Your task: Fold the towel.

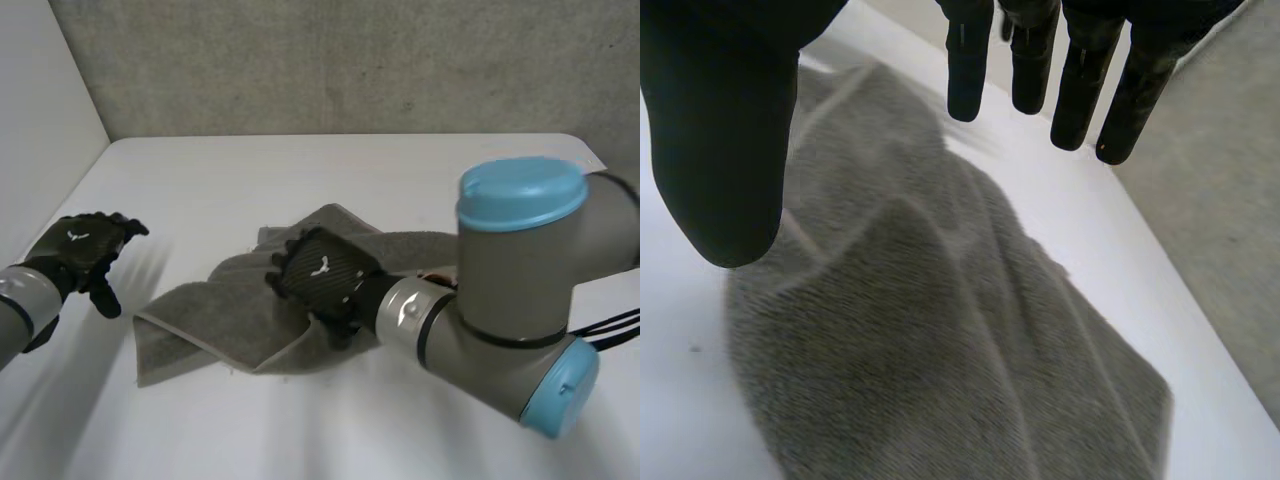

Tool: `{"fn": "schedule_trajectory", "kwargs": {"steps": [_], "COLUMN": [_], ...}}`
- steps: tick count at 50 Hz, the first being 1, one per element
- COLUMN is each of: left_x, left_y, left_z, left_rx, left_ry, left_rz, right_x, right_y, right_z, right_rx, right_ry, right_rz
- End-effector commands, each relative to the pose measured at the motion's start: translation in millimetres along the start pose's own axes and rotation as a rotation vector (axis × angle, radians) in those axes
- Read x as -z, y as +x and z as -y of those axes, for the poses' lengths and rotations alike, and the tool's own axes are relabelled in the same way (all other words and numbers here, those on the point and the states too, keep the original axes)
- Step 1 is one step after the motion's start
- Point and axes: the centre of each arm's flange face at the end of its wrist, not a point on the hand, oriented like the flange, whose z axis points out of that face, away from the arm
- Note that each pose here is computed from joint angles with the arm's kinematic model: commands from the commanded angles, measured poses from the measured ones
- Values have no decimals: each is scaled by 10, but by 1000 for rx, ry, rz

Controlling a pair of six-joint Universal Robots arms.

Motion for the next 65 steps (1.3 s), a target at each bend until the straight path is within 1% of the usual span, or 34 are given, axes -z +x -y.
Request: {"fn": "schedule_trajectory", "kwargs": {"steps": [1,8,16,22,24,27,36,44,46,47,48,49,51,52,54,55,56,57,59,60,61,62,63,65], "left_x": [-71,-166,-194,-198,-202,-214,-335,-549,-592,-592,-613,-614,-674,-674,-738,-739,-776,-776,-834,-834,-831,-798,-797,-620], "left_y": [-83,-71,-13,12,43,63,144,137,152,152,176,176,221,221,274,274,308,308,341,342,327,289,288,192], "left_z": [-126,-317,-366,-360,-374,-398,-466,-443,-352,-352,-291,-290,-110,-109,145,147,318,320,738,740,980,1222,1225,1687], "left_rx": [36,77,89,87,88,90,79,39,19,19,5,5,-31,-31,-82,-82,-110,-110,-155,-155,-168,-166,-166,-118], "left_ry": [-6,-53,-53,-47,-51,-59,-62,-8,15,15,34,34,106,106,218,219,292,293,464,465,567,678,679,919], "left_rz": [-59,-107,-158,-171,-181,-187,-212,-194,-178,-178,-174,-174,-161,-161,-136,-136,-117,-117,-37,-37,26,101,102,227], "right_x": [-55,-177,-305,-390,-423,-426,-378,-356,-363,-363,-362,-362,-378,-378,-367,-367,-353,-353,-285,-284,-234,-152,-152,77], "right_y": [-160,-278,-303,-275,-207,-166,-119,159,325,326,433,434,687,689,1004,1006,1185,1187,1598,1600,1783,1945,1947,2194], "right_z": [-31,-122,-305,-361,-365,-379,-338,-393,-419,-420,-419,-419,-365,-365,-257,-256,-183,-182,17,18,127,261,262,518], "right_rx": [136,283,349,363,369,371,355,342,342,342,344,344,353,353,344,344,335,335,325,325,326,327,327,327], "right_ry": [-27,-97,-152,-149,-143,-149,-149,-173,-187,-187,-187,-187,-161,-161,-113,-112,-72,-72,44,45,115,196,197,359], "right_rz": [21,-6,-16,-63,-117,-146,-169,-253,-331,-332,-384,-384,-505,-506,-636,-636,-702,-703,-855,-855,-935,-1014,-1015,-1157]}}
